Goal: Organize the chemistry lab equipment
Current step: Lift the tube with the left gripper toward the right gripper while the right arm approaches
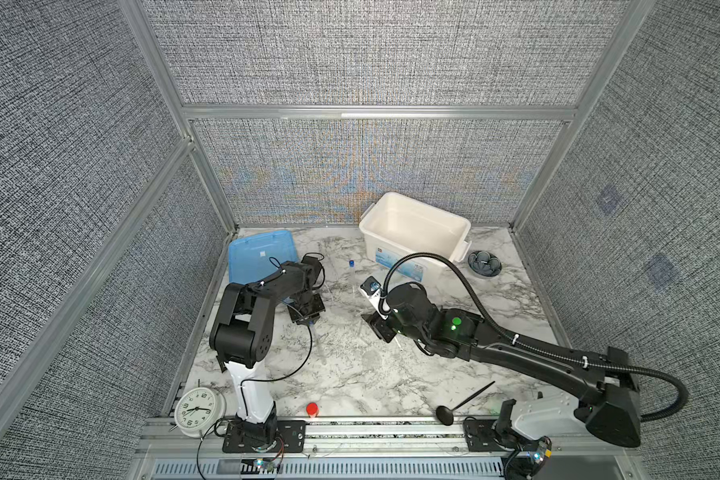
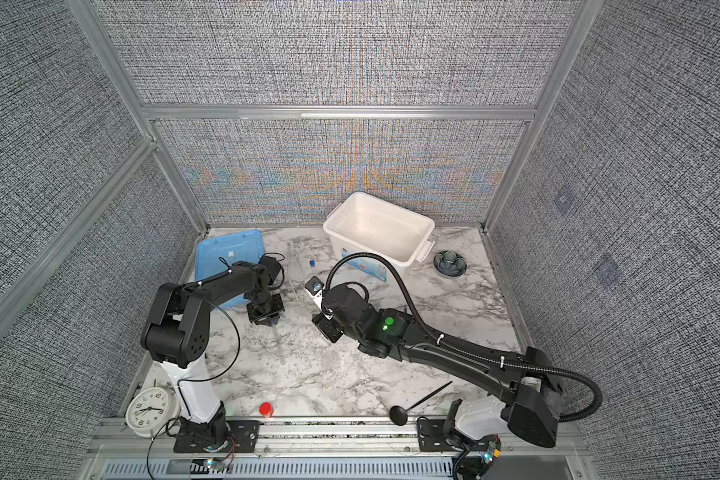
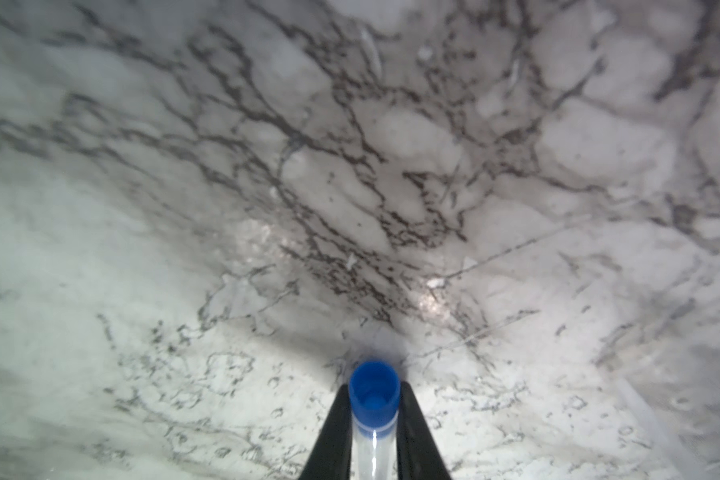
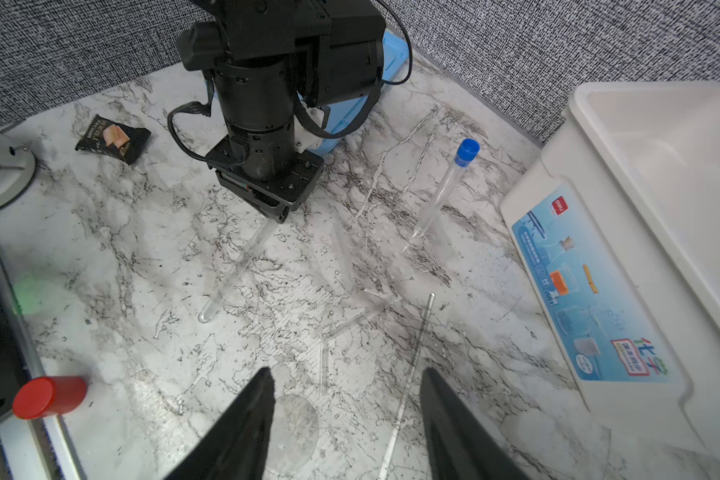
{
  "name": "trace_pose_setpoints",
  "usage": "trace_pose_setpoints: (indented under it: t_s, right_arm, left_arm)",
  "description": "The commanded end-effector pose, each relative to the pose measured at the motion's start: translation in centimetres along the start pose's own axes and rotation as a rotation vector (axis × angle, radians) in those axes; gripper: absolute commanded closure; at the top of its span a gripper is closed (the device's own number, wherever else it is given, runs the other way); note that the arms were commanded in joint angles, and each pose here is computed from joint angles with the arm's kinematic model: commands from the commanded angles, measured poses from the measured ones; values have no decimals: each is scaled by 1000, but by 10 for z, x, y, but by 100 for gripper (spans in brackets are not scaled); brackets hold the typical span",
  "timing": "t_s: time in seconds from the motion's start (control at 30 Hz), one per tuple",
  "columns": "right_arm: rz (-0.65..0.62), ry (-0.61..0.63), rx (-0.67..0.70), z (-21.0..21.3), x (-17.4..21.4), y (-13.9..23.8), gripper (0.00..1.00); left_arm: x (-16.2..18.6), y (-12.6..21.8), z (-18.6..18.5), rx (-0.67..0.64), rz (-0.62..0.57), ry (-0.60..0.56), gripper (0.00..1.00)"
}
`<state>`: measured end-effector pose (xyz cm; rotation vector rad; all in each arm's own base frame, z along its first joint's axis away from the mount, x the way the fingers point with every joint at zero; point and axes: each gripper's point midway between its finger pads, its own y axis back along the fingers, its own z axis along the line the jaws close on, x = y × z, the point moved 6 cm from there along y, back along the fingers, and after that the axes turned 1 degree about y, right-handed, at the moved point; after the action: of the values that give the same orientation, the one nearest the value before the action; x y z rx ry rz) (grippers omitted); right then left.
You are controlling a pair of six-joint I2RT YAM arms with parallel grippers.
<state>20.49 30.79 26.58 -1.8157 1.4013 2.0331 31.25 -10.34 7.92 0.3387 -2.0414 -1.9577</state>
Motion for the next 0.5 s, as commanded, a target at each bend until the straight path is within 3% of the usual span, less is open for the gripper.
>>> trace_pose_setpoints:
  t_s: [0.0, 0.23, 0.47]
  right_arm:
    - [-32, -77, -60, 8, -2, -4, 41]
    - [-51, -197, -140, 19, -4, -15, 40]
    - [66, -479, -330, 17, -11, -37, 40]
  left_arm:
    - [4, 14, -1, 34, -2, -18, 81]
    - [13, 61, -17, 214, -4, -51, 82]
    - [26, 101, -29, 393, -10, -103, 82]
